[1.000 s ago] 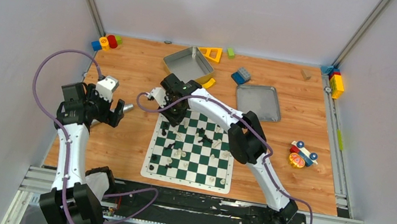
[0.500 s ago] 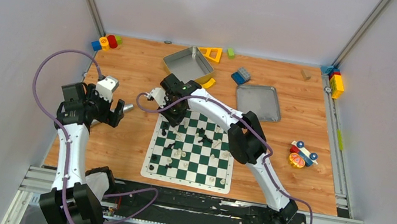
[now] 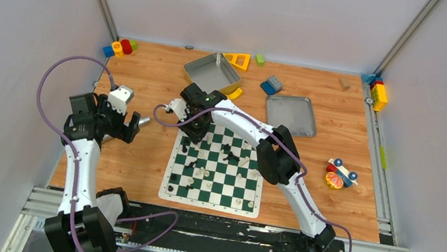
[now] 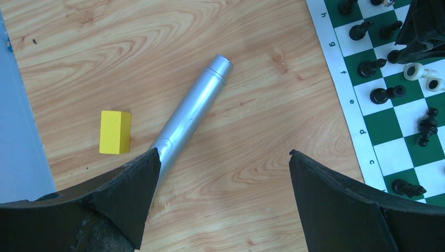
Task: Set up the chess pieces on the board
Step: Place the chess piece on the chessboard, then pick up the chess piece from the chessboard.
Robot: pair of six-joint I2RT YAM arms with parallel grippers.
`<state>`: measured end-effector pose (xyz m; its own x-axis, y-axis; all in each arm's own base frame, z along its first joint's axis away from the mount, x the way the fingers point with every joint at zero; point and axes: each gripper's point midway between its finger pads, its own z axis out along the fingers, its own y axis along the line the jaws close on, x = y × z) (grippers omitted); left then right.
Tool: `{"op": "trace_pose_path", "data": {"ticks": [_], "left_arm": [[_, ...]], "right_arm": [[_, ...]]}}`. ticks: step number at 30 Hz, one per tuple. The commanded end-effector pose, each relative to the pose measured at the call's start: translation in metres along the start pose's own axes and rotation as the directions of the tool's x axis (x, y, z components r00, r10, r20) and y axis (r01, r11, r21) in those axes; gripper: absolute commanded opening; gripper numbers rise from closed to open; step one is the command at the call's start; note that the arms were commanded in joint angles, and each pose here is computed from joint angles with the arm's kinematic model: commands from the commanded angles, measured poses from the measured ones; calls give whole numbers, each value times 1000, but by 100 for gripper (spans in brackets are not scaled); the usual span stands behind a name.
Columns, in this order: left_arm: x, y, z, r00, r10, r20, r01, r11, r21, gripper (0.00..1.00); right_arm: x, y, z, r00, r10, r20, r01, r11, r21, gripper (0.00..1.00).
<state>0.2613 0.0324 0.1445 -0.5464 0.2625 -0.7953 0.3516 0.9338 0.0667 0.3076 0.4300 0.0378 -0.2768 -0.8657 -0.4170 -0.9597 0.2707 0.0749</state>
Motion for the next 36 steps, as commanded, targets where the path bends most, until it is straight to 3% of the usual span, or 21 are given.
{"op": "trace_pose_path", "data": {"ticks": [1,12,21,36], "left_arm": [[-6,1,-2,1000,3,30,-3,1000,-5,100],[-6,1,-1,1000,2,31,-2,1000,-3,100],[-7,2,-1,1000,0,31,0,1000,-3,100],[-6,2,0,1000,1,30,-1,1000,-2,100]], "right_arm": [[-11,-1,-7,999,-22,30,22,999,23,27],[-8,9,-44,998,-13,59,11,999,36,44],[17,17,-34,1000,4,5,-5,1000,14,46],[6,42,-61,996,-43,76,46,998,-33,45]]}}
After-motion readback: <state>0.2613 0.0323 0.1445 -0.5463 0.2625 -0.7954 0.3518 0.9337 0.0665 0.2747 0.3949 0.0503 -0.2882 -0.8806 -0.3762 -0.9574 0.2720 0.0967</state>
